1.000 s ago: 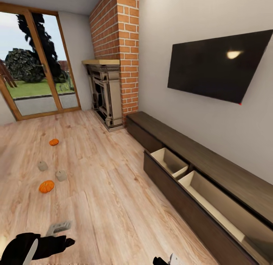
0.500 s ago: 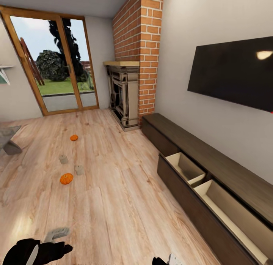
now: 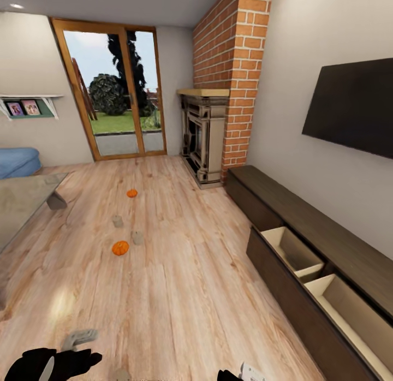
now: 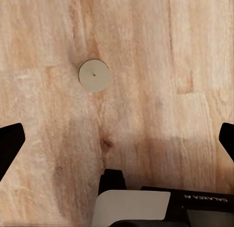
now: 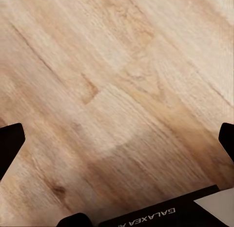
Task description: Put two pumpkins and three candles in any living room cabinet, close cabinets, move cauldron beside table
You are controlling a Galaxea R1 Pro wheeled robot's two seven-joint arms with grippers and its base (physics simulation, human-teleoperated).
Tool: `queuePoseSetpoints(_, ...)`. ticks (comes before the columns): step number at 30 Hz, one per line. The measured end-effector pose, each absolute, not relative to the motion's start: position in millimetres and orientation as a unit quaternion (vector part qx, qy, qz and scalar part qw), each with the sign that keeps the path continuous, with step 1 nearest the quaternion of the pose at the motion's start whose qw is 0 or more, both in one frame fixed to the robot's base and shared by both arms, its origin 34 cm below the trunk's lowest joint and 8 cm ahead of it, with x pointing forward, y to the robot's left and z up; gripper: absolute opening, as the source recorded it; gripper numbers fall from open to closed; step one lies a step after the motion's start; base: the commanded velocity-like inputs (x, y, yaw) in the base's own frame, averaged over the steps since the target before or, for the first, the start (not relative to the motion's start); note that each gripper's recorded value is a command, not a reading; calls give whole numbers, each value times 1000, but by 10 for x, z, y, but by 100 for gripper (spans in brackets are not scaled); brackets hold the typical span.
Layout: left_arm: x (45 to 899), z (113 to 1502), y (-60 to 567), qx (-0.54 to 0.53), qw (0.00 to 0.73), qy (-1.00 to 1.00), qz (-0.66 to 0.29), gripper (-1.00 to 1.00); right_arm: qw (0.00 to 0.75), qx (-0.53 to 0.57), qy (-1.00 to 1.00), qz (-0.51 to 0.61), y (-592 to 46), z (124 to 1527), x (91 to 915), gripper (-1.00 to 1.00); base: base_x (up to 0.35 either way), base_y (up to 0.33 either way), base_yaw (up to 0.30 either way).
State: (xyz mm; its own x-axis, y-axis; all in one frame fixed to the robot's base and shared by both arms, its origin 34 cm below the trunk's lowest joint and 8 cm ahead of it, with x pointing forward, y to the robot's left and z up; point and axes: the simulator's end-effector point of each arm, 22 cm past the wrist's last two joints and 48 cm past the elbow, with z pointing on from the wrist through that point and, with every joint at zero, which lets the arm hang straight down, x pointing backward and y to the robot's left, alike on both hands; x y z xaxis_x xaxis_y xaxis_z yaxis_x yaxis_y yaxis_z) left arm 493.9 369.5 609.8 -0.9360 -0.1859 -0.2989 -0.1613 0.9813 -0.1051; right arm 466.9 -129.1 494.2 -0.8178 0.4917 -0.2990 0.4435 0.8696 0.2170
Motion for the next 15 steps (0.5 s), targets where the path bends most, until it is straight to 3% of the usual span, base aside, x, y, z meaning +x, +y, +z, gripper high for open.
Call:
queuePoseSetpoints(4, 4941, 6101, 3695, -88, 156, 983, -40, 100, 175, 246, 951, 69, -1292, 4943, 4671, 100, 0, 134, 289)
queuePoseSetpoints(11, 4946, 6104, 3690, -88, 157, 983, -41, 100, 176, 247, 951, 68, -1300, 4942, 4673, 100, 0, 261, 289)
queuePoseSetpoints(15, 4947, 6104, 3687, -88, 157, 983, -41, 100, 175, 247, 951, 68, -1307, 4939, 4668, 100, 0, 86, 289)
